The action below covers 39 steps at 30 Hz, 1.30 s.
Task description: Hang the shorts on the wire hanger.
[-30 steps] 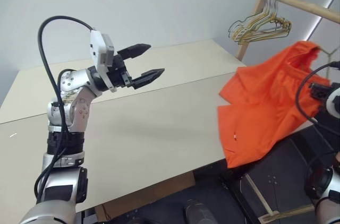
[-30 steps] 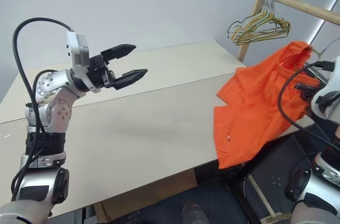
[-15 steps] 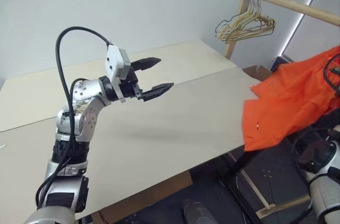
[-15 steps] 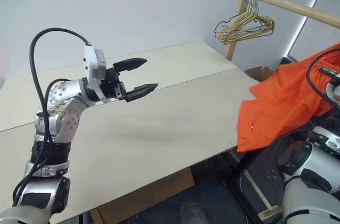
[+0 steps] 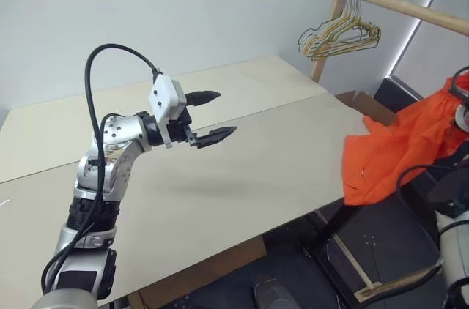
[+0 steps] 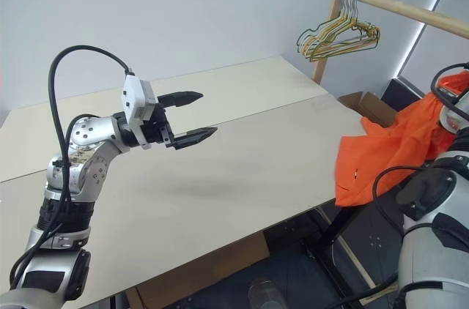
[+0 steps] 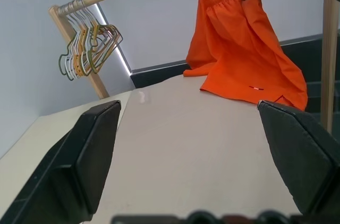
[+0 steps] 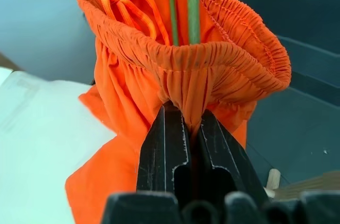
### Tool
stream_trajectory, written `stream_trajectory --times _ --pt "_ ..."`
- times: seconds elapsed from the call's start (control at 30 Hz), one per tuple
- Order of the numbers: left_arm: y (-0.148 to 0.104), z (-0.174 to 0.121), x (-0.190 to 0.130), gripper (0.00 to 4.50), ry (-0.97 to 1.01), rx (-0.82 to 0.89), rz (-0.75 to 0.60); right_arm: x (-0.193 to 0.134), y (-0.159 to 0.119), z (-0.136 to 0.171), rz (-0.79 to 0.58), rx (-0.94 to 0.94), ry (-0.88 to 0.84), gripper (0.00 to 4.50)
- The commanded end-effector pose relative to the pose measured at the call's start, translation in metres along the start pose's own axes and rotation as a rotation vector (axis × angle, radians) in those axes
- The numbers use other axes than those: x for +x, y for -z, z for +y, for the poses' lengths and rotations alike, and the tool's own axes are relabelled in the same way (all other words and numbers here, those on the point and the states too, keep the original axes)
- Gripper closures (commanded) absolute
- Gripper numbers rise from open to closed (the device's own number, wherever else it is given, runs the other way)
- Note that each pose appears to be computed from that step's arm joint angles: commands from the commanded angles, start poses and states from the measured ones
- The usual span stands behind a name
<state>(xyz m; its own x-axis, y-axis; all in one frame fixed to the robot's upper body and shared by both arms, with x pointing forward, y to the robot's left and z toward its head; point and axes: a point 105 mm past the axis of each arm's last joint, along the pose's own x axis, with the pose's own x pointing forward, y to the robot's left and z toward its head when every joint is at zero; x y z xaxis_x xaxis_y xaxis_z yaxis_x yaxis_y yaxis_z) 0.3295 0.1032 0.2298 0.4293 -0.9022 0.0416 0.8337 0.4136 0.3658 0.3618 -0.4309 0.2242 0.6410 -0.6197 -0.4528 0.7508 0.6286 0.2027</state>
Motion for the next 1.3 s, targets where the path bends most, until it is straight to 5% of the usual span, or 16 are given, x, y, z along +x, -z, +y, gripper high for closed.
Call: stream_trajectory --times 0.03,0.6,1.03,1.3 --pt "-0.010 0.000 -0.001 0.02 0.003 0.052 -0.020 -0.004 -0.021 0.002 -0.074 0.033 -0.020 4.50" --pt "-0.029 -0.020 -0.011 0.02 0.109 0.039 -0.194 0.004 -0.002 0.006 -0.010 -0.002 0.018 4.50" --pt "-0.040 -0.016 -0.013 0.00 0.080 0.010 -0.289 -0.002 -0.015 0.006 -0.110 -0.121 0.143 0.04" --pt "-0.039 -0.015 -0.014 0.00 0.078 0.001 -0.294 -0.016 -0.031 0.007 -0.253 -0.246 0.277 0.01"
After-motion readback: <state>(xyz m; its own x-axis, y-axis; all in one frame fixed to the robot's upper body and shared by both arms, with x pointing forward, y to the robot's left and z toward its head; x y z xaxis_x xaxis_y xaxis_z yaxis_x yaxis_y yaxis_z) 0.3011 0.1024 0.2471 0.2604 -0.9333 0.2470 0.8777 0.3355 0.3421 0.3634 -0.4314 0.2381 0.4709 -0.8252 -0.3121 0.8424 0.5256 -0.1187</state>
